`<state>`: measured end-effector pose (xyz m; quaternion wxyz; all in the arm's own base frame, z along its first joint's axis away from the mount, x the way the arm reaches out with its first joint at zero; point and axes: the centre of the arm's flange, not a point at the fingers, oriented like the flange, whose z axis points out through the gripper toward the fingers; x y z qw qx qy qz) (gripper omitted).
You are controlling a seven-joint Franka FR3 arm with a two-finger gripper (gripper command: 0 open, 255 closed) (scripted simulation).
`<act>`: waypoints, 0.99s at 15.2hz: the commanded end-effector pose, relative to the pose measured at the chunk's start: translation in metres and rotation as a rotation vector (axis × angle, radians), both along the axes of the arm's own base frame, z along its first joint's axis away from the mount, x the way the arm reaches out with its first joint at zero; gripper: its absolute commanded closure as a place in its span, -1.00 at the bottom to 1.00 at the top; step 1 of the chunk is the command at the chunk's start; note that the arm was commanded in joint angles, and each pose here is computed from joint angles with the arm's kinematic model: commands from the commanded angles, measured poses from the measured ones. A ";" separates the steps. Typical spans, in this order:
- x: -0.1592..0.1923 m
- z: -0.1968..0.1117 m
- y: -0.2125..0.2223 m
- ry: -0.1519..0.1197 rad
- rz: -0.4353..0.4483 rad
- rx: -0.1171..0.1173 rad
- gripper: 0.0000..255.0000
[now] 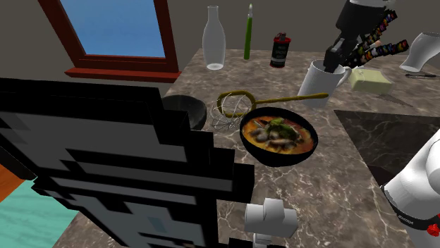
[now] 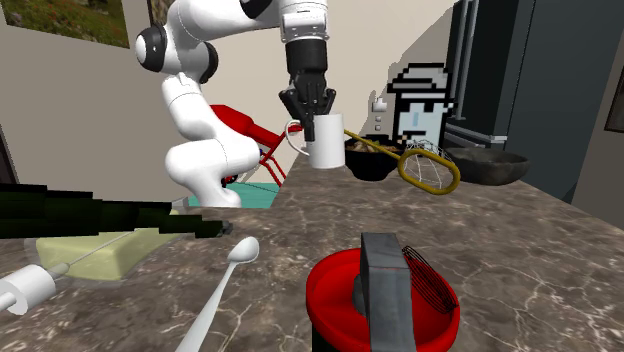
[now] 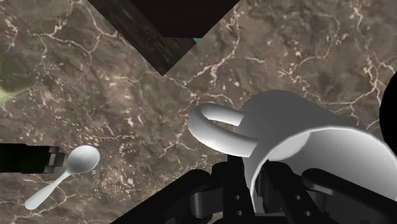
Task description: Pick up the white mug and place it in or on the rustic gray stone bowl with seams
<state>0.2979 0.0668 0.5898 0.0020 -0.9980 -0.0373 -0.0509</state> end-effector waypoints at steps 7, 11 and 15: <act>-0.001 0.043 0.000 0.000 0.000 0.000 1.00; -0.001 0.064 0.000 0.000 0.000 0.000 1.00; -0.001 0.083 0.000 0.000 0.000 0.000 1.00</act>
